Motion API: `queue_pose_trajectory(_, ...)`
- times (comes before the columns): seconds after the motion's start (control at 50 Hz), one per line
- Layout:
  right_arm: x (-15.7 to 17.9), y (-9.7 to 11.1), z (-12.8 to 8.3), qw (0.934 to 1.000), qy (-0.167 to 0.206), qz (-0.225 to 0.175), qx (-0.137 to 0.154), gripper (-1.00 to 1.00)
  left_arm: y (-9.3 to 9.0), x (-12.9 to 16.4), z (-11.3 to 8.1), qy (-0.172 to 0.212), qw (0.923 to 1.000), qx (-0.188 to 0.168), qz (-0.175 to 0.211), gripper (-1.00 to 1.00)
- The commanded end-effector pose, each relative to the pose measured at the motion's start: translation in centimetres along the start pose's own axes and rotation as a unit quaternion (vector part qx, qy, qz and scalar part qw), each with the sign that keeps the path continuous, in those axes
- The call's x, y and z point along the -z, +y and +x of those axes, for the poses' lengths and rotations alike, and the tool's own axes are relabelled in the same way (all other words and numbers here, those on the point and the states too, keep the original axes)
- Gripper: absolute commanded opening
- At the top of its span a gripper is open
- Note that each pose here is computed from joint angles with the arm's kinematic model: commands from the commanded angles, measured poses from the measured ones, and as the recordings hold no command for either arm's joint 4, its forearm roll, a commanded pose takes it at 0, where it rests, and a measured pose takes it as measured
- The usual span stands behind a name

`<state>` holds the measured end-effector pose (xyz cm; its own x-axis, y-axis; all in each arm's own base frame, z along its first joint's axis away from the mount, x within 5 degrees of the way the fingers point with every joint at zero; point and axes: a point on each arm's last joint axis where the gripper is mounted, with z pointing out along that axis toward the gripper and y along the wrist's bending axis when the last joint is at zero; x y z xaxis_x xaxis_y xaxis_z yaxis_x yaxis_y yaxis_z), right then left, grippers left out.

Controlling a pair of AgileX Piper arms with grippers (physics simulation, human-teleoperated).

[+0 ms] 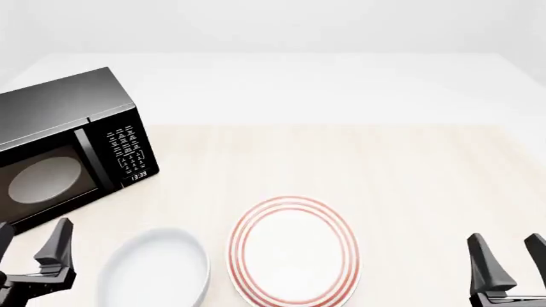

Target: Open the microwave.

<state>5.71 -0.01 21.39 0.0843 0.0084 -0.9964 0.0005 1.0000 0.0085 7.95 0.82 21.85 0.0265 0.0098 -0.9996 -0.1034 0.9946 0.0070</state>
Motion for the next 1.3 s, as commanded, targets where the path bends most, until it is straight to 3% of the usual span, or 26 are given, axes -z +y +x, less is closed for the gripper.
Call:
queue_pose_trajectory(0.02,0.0,0.0,0.0,1.0,0.0,0.0,0.0,1.0,0.0,-2.0,-0.4,0.009,1.0,-0.003,-0.001,1.0)
queue_pose_trajectory(0.46,0.0,0.0,0.0,1.0,0.0,0.0,0.0,1.0,0.4,-5.4,-1.4,0.011,0.9998,-0.006,-0.015,1.0)
queue_pose_trajectory(0.86,0.0,0.0,0.0,1.0,0.0,0.0,0.0,1.0,-0.3,-9.2,0.6,0.034,0.9994,0.004,0.008,1.0)
queue_pose_trajectory(1.3,0.0,0.0,0.0,1.0,0.0,0.0,0.0,1.0,-0.2,-11.6,0.7,0.031,0.9995,0.01,0.004,1.0)
